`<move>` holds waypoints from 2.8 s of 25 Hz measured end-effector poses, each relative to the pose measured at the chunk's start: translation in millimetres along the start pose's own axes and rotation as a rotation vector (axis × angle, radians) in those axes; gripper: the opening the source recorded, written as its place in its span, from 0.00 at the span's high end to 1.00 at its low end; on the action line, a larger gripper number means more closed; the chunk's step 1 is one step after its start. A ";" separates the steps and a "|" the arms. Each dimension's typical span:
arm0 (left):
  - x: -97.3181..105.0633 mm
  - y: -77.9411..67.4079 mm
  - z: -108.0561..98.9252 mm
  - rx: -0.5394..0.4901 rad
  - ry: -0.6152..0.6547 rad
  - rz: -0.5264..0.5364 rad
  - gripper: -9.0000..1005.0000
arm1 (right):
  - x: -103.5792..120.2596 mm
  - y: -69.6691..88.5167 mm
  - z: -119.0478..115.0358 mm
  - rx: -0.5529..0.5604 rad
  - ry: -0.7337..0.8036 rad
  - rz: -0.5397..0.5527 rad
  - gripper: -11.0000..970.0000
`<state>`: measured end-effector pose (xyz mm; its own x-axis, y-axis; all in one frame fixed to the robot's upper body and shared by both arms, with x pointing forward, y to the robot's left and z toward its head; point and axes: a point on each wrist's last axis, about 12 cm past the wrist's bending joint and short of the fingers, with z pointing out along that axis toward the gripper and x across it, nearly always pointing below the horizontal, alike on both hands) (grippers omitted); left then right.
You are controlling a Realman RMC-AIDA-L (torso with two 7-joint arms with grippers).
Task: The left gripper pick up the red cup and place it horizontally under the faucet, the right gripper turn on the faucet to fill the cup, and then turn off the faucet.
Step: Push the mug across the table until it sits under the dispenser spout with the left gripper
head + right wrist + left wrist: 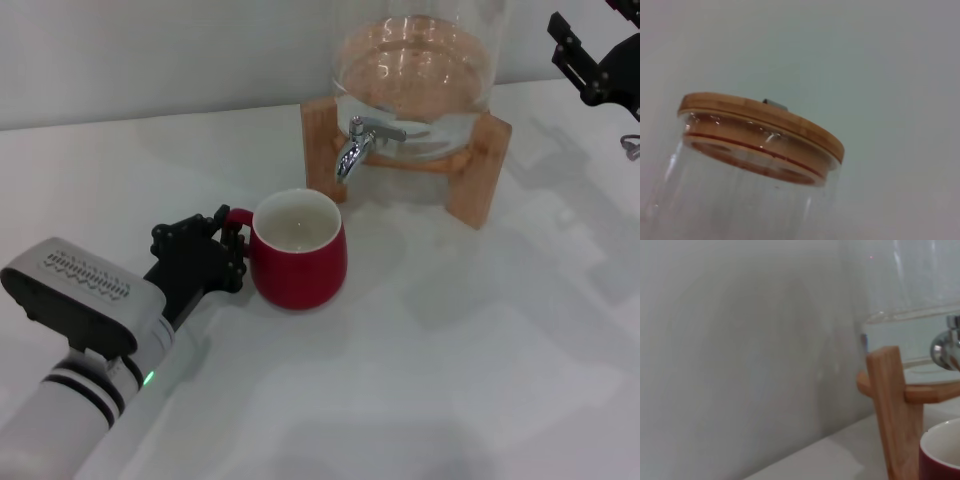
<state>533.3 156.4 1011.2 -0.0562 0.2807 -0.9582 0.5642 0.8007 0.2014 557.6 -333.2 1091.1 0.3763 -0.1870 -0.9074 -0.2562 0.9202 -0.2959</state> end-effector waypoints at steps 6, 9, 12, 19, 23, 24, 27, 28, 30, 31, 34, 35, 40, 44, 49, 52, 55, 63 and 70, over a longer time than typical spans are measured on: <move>-5.5 3.6 9.1 0.002 0.010 0.009 0.88 | 0.0 2.9 0.1 -0.019 -0.001 0.000 0.31; -7.5 6.0 14.9 0.004 0.033 0.013 0.88 | -0.1 3.3 0.0 -0.021 -0.003 0.000 0.31; -9.6 7.7 18.4 0.006 0.038 0.021 0.88 | -0.2 3.8 -0.3 -0.023 -0.004 0.001 0.31; -15.2 6.7 27.0 0.034 0.049 0.049 0.88 | 0.0 5.6 -0.2 -0.031 -0.004 0.003 0.31; -18.4 5.7 30.3 0.050 0.045 0.069 0.88 | 0.2 7.1 0.4 -0.039 -0.003 0.005 0.31; -19.2 5.5 31.0 0.053 0.043 0.071 0.88 | 0.2 7.4 0.5 -0.040 -0.004 0.005 0.31; -21.2 4.5 32.7 0.064 0.038 0.078 0.88 | 0.1 8.3 1.3 -0.045 -0.004 0.005 0.31; -21.6 4.4 33.1 0.067 0.038 0.080 0.88 | -0.1 8.8 1.8 -0.048 -0.005 0.005 0.31; -22.7 4.3 34.2 0.071 0.035 0.086 0.88 | -0.2 9.4 2.6 -0.052 -0.006 0.005 0.31; -23.0 4.3 34.4 0.072 0.035 0.087 0.88 | -0.3 9.5 2.7 -0.052 -0.007 0.005 0.31; -22.1 5.8 34.4 0.068 0.039 0.082 0.88 | -0.4 10.2 3.3 -0.056 -0.008 0.005 0.31; -21.1 7.1 34.1 0.064 0.043 0.078 0.88 | -0.5 10.7 3.6 -0.060 -0.008 0.005 0.31; -16.6 12.8 34.1 0.053 0.074 0.060 0.88 | -0.6 12.1 4.2 -0.066 -0.009 0.006 0.31; -16.7 12.1 36.2 0.068 0.090 0.076 0.88 | -0.6 12.7 4.5 -0.068 -0.010 0.007 0.31; -21.4 7.8 39.5 0.097 0.074 0.103 0.88 | -0.5 13.3 4.5 -0.068 -0.010 0.009 0.31; -23.1 7.2 40.8 0.103 0.070 0.111 0.88 | -0.5 13.8 4.4 -0.068 -0.011 0.011 0.31; -23.5 7.8 41.6 0.103 0.071 0.115 0.88 | -0.5 14.7 4.5 -0.073 -0.010 0.012 0.31; -21.8 11.6 41.8 0.086 0.083 0.109 0.88 | -0.5 17.7 5.4 -0.093 -0.010 0.014 0.31; -22.2 14.4 42.6 0.071 0.084 0.096 0.88 | -0.5 18.3 5.7 -0.095 -0.010 0.018 0.31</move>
<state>577.8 139.1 1026.7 -0.0663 0.4001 -0.9141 0.6272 0.7292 0.2737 557.8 -314.3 1087.8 0.3796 -0.1671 -0.9099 -0.3460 0.8866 -0.3071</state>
